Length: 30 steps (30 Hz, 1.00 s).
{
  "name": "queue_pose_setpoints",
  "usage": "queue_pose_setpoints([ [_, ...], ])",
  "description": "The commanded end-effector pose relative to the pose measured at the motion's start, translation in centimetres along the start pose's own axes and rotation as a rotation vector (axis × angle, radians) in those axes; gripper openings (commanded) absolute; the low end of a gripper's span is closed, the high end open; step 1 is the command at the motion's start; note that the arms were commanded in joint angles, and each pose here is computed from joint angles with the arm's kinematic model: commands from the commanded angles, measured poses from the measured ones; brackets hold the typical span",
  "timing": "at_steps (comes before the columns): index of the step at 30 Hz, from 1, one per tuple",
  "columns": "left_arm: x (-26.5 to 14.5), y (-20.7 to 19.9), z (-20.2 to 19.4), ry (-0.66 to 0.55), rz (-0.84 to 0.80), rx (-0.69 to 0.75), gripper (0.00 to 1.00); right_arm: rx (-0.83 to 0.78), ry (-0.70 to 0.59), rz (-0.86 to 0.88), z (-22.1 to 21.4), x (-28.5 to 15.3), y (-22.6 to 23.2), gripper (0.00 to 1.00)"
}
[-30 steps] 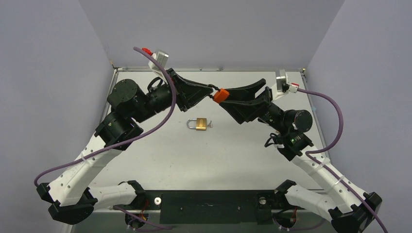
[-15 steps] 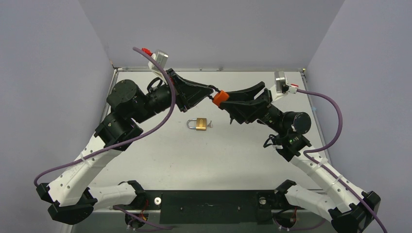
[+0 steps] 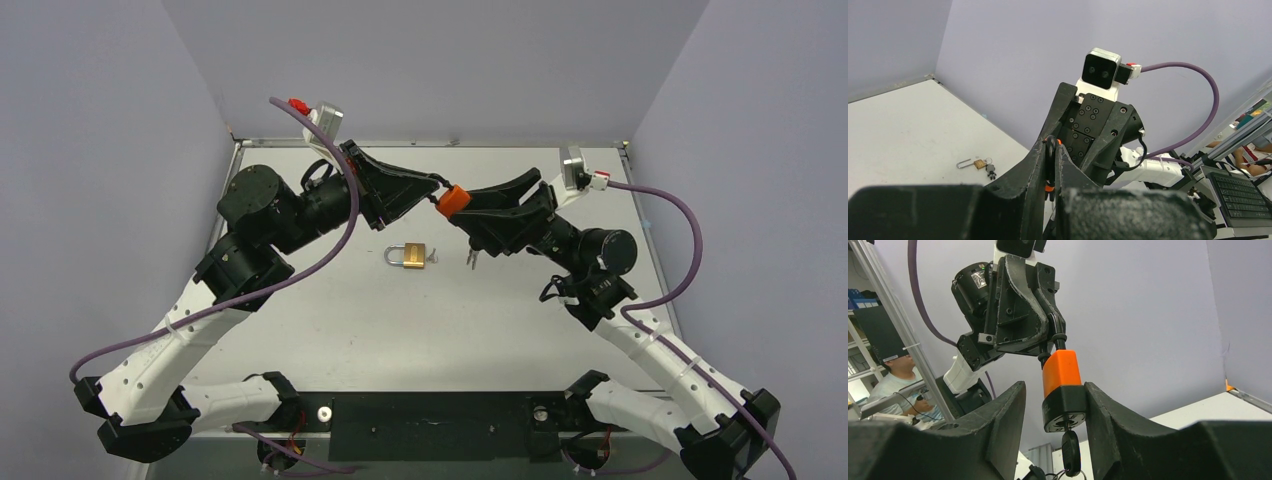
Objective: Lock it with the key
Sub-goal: Lock the lock.
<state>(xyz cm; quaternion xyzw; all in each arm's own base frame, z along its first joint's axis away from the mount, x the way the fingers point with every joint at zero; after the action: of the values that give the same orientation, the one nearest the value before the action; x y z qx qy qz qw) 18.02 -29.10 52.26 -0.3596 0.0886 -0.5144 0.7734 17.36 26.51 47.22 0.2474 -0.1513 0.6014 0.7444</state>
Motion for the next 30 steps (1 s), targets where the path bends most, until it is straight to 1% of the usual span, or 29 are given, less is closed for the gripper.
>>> queue_pose_setpoints([
  [1, -0.6, -3.5, 3.7, -0.144, -0.102, 0.031, 0.0, -0.026, 0.007, 0.051, 0.1, 0.2, 1.0, 0.42],
  [5, -0.5, -3.5, 3.7, -0.142, -0.102, 0.031, 0.0, -0.028, 0.014, 0.046, 0.0, 0.1, 0.9, 0.42],
  [9, -0.6, -3.4, 3.6, -0.141, -0.099, 0.035, 0.0, -0.032, 0.012, 0.04, 0.2, -0.1, 1.0, 0.33],
  [11, -0.6, -3.5, 3.7, -0.144, -0.1, 0.037, 0.0, -0.033, 0.009, 0.035, 0.3, -0.1, 1.0, 0.26],
  [12, -0.7, -3.4, 3.5, -0.135, -0.099, 0.039, 0.0, -0.033, 0.007, 0.032, 0.4, -0.2, 1.0, 0.18],
  [13, -0.7, -3.4, 3.3, -0.127, -0.102, 0.04, 0.0, -0.034, 0.002, 0.036, 0.7, -0.2, 1.3, 0.14],
  [14, -0.7, -3.3, 3.0, -0.118, -0.101, 0.042, 0.0, -0.033, 0.0, 0.039, 0.8, -0.2, 1.4, 0.06],
  [15, -0.9, -3.4, 2.9, -0.111, -0.107, 0.046, 0.0, -0.03, -0.004, 0.045, 1.1, -0.2, 1.7, 0.02],
  [16, -0.9, -3.2, 2.6, -0.103, -0.105, 0.048, 0.01, -0.028, -0.003, 0.053, 1.2, -0.2, 1.9, 0.0],
  [17, -1.2, -3.3, 2.4, -0.095, -0.11, 0.055, 0.03, -0.025, -0.004, 0.064, 1.5, -0.3, 2.3, 0.0],
  [18, -1.3, -3.2, 2.1, -0.085, -0.109, 0.059, 0.09, -0.022, -0.005, 0.068, 1.6, -0.3, 2.5, 0.0],
  [19, -1.7, -3.2, 2.0, -0.078, -0.112, 0.068, 0.12, -0.022, -0.002, 0.075, 1.7, -0.4, 2.7, 0.0],
  [20, -1.8, -3.1, 1.7, -0.068, -0.108, 0.071, 0.16, -0.018, 0.005, 0.076, 1.7, -0.4, 2.8, 0.0],
  [22, -2.3, -3.2, 1.3, -0.039, -0.106, 0.084, 0.22, -0.019, 0.018, 0.085, 1.7, -0.6, 3.2, 0.0],
  [25, -3.0, -3.6, 1.1, -0.013, -0.109, 0.106, 0.25, -0.015, 0.042, 0.104, 1.6, -0.7, 3.7, 0.0],
  [30, -3.2, -3.6, 0.1, 0.058, -0.111, 0.104, 0.27, -0.015, 0.061, 0.121, 1.5, -1.1, 4.3, 0.0],
])
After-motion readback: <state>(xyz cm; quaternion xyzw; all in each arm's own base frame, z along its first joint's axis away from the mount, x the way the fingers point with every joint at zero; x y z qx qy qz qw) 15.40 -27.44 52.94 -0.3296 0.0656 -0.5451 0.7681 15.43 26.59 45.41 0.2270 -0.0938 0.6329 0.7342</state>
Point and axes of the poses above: each gripper's point midway between its finger pads, its own x axis out along the fingers, its own y axis along the line the jaws close on, z = x × y, the point moved 1 cm from there along -x, back along the fingers, and after that the axes turned 9 degrees about -x, right-handed, at the moved point
